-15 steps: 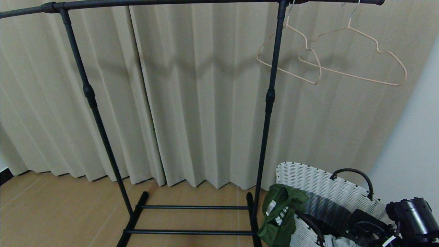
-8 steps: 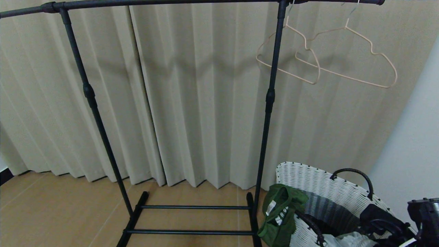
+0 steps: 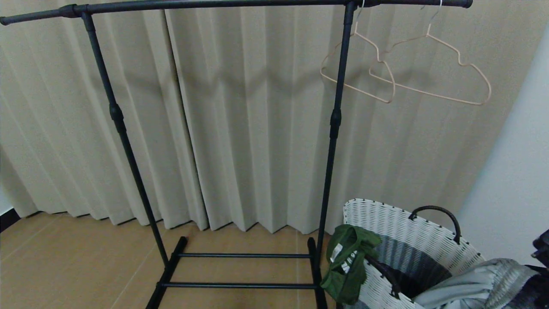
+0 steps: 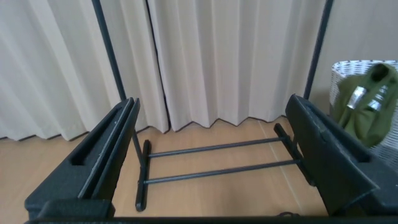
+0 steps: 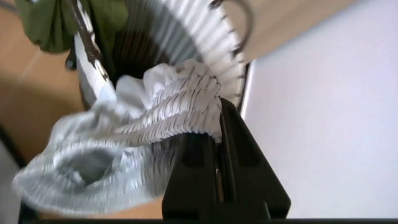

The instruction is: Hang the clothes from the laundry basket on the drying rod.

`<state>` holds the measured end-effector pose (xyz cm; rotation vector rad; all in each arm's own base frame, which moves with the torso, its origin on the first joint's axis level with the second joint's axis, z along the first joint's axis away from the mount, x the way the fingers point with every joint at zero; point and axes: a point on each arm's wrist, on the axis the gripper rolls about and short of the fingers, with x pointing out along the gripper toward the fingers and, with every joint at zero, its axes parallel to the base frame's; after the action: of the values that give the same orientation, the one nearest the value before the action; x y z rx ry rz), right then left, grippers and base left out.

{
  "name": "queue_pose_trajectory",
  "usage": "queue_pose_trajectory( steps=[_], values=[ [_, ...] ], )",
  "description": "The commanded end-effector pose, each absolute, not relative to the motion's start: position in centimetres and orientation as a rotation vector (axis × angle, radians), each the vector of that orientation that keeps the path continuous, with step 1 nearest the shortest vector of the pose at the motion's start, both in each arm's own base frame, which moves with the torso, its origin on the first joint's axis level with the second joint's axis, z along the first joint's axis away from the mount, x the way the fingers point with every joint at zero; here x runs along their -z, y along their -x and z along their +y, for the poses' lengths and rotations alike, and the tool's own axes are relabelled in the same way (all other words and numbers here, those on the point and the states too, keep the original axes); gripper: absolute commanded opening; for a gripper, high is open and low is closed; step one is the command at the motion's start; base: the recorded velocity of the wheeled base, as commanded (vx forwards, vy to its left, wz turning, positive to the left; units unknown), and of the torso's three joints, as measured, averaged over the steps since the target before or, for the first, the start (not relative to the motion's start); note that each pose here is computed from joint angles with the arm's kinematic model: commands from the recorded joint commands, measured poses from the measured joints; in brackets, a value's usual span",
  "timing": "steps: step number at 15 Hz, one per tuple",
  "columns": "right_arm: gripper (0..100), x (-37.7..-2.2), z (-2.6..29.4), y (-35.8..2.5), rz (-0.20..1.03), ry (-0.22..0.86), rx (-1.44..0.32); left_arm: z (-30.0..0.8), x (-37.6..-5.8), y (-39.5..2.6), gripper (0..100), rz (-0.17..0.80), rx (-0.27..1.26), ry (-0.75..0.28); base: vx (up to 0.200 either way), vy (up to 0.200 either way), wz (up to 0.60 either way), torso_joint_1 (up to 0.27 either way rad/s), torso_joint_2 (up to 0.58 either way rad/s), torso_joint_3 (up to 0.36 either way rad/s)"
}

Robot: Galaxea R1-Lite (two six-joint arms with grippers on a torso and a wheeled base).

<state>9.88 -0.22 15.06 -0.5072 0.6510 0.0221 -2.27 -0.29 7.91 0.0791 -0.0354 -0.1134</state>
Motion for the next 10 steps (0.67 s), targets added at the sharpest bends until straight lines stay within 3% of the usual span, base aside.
queue_pose_trajectory(
  steps=[1, 5, 10],
  values=[
    [0, -16.4, -0.29, -8.32, 0.54, 0.503, 0.013, -0.29, -7.9, 2.28, 100, -0.035, 0.114, -0.079, 0.0, 0.0, 0.0, 0.0, 0.0, 0.0],
    [0, -16.38, -0.29, -8.21, 0.535, 0.503, 0.014, -0.29, -7.9, 2.28, 100, -0.035, 0.112, -0.079, 0.0, 0.0, 0.0, 0.0, 0.0, 0.0],
    [0, -16.34, -0.28, -8.2, 0.536, 0.502, 0.011, -0.29, -7.9, 2.26, 100, -0.034, 0.114, -0.08, 0.0, 0.2, 0.0, 0.003, 0.0, 0.001]
  ],
)
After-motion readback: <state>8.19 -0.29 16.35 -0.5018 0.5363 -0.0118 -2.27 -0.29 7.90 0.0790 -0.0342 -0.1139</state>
